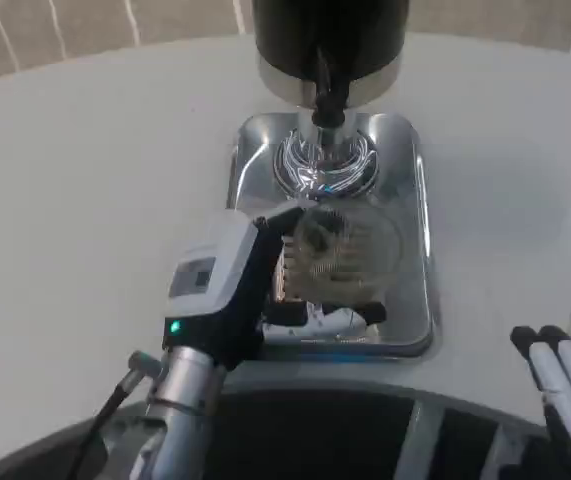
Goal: Grasp the cup under the faucet to collect the drink, then remove the cup.
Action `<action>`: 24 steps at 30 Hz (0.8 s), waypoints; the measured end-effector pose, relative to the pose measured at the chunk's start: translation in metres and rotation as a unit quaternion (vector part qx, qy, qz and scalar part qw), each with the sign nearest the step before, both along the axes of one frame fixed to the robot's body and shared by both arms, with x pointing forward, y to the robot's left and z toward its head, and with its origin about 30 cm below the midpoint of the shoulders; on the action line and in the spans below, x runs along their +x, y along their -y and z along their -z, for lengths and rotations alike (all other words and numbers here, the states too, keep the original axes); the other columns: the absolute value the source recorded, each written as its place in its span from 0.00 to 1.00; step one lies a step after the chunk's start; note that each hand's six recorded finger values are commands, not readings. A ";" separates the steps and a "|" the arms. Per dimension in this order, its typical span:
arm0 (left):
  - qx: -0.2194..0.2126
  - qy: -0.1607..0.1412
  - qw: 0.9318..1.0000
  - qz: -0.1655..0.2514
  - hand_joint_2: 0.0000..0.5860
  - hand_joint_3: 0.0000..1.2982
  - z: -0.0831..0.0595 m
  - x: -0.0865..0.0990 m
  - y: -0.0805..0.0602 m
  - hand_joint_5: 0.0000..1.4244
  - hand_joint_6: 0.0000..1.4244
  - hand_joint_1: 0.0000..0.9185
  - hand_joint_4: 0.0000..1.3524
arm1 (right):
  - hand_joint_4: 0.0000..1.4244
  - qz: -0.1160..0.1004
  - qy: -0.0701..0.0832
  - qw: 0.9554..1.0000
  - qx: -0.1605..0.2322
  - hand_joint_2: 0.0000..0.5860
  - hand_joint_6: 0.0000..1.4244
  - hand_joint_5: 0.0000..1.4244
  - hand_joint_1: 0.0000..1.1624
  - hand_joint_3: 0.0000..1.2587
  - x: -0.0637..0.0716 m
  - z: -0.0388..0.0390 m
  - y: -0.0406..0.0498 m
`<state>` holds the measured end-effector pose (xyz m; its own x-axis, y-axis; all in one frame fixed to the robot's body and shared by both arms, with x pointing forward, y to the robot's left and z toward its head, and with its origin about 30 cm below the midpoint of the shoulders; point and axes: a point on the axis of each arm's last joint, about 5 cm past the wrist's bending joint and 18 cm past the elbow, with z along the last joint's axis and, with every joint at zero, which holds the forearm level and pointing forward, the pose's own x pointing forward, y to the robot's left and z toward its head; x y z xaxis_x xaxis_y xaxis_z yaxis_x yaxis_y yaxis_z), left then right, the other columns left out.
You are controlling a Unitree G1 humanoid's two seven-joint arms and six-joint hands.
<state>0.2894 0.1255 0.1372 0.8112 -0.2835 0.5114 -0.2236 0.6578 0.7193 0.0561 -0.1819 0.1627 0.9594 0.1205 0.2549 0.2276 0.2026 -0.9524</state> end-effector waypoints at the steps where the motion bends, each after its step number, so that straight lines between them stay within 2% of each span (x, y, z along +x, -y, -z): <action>1: 0.000 0.000 1.000 -0.003 0.13 0.87 -0.001 0.002 0.000 0.99 1.00 0.75 0.93 | 0.00 -0.001 -0.002 1.000 0.000 1.00 0.00 0.00 0.27 0.00 0.000 0.0000 -0.0001; 10: -0.034 -0.015 0.999 -0.036 0.13 0.87 -0.006 0.023 -0.004 0.99 1.00 0.75 0.94 | 0.00 -0.007 -0.009 1.000 -0.001 1.00 0.00 0.00 0.28 0.00 0.002 -0.0007 -0.0008; 15: -0.033 -0.012 0.998 -0.042 0.15 0.83 -0.009 0.028 -0.003 0.98 1.00 0.71 0.94 | 0.00 -0.005 -0.009 1.000 0.000 1.00 0.00 0.00 0.28 0.00 0.002 -0.0014 0.0007; 21: -0.023 -0.009 0.999 -0.036 0.18 0.79 -0.011 0.030 0.000 0.98 1.00 0.65 0.89 | 0.00 -0.005 -0.009 1.000 0.007 1.00 0.00 0.00 0.28 0.00 0.002 -0.0017 0.0010; 22: -0.022 -0.009 0.999 -0.035 0.16 0.76 -0.011 0.030 0.000 0.93 1.00 0.63 0.86 | 0.00 -0.005 -0.009 1.000 0.008 1.00 0.00 0.00 0.28 0.00 0.002 -0.0017 0.0011; 23: -0.021 -0.009 0.999 -0.035 0.15 0.70 -0.011 0.030 0.000 0.86 0.92 0.59 0.79 | 0.00 -0.005 -0.009 1.000 0.008 1.00 0.00 0.00 0.28 0.00 0.002 -0.0017 0.0012; 24: -0.018 -0.008 0.999 -0.034 0.14 0.55 -0.011 0.030 -0.001 0.69 0.74 0.51 0.59 | 0.00 -0.004 -0.009 1.000 0.007 1.00 0.00 0.00 0.24 0.00 0.002 -0.0018 0.0015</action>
<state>0.3193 0.1261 0.1480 0.8366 -0.2093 0.5063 -0.2569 0.6664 0.6999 0.0582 -0.1835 0.1646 0.9628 0.1241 0.2400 0.2094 0.2185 -0.9531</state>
